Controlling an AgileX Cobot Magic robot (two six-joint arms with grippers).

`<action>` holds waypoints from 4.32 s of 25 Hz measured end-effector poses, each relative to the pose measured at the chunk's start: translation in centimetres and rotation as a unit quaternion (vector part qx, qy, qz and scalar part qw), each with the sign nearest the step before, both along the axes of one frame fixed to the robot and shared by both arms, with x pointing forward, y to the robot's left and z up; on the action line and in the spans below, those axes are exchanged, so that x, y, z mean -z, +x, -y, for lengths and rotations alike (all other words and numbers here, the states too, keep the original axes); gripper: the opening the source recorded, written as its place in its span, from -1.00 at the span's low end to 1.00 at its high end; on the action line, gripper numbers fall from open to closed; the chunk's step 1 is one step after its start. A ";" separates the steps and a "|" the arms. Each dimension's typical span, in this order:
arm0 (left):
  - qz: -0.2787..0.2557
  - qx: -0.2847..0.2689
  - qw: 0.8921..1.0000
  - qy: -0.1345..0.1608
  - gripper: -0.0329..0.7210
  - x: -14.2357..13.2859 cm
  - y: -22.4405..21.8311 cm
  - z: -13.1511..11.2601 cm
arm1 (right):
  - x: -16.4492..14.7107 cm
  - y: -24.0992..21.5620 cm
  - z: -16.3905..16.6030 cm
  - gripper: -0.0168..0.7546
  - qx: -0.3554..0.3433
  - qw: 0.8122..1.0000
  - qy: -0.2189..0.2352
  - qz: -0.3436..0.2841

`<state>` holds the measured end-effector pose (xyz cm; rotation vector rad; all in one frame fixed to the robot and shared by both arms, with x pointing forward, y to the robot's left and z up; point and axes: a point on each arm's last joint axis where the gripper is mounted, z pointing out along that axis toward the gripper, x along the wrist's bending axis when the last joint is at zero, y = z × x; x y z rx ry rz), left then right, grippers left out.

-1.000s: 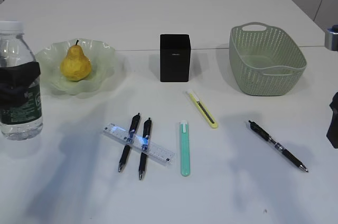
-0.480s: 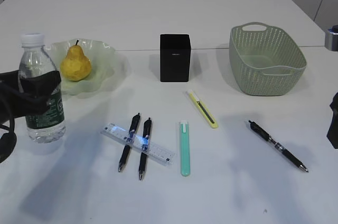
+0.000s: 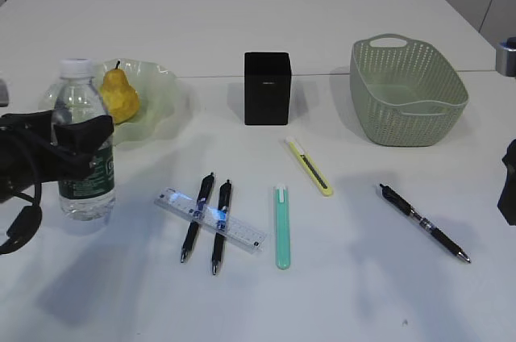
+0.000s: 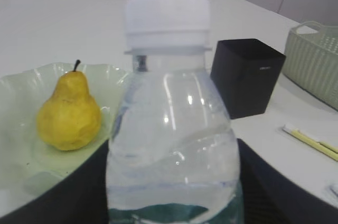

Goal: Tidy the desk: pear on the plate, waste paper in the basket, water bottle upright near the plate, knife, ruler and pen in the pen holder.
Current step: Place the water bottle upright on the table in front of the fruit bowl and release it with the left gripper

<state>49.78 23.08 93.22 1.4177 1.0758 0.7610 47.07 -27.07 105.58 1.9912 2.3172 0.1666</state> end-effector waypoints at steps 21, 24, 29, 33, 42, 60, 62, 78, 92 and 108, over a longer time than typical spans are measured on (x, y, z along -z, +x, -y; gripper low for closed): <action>-0.017 0.032 0.999 0.000 0.21 4.7 4.3 1.4 | 0.0 0.2 0.0 0.45 0.000 1.000 0.001 0.012; -0.011 0.031 0.999 -0.007 0.21 5.3 4.4 1.5 | 0.0 0.3 0.0 0.45 0.000 1.000 0.002 0.017; 0.006 0.033 0.999 -0.011 0.21 5.8 4.9 1.6 | 0.0 0.3 0.0 0.45 0.000 1.000 0.002 0.017; 0.016 0.032 0.999 -0.013 0.20 6.2 5.6 1.7 | -0.1 0.3 0.0 0.45 0.000 1.000 0.002 0.018; 0.022 0.022 0.999 -0.018 0.24 6.6 5.9 1.6 | -0.1 0.3 0.0 0.45 0.001 1.000 0.000 0.019; -0.058 0.013 0.998 0.021 0.51 8.3 5.4 1.3 | 0.0 0.3 0.0 0.45 0.000 1.000 -0.001 0.019; -0.061 0.013 0.998 0.024 0.52 8.4 5.3 1.3 | 0.0 0.3 0.0 0.45 0.000 1.000 -0.001 0.019; -0.025 0.011 0.999 0.018 0.58 5.9 5.6 1.3 | 0.0 0.4 0.2 0.45 -0.002 1.000 -0.009 0.020; 0.049 0.010 0.999 0.006 0.58 0.6 4.6 1.1 | 0.0 0.3 0.2 0.45 -0.002 1.000 -0.009 0.019; 0.126 -0.070 0.990 0.001 0.58 -4.5 4.4 -3.7 | 0.0 0.3 0.2 0.44 -0.001 1.000 -0.010 0.019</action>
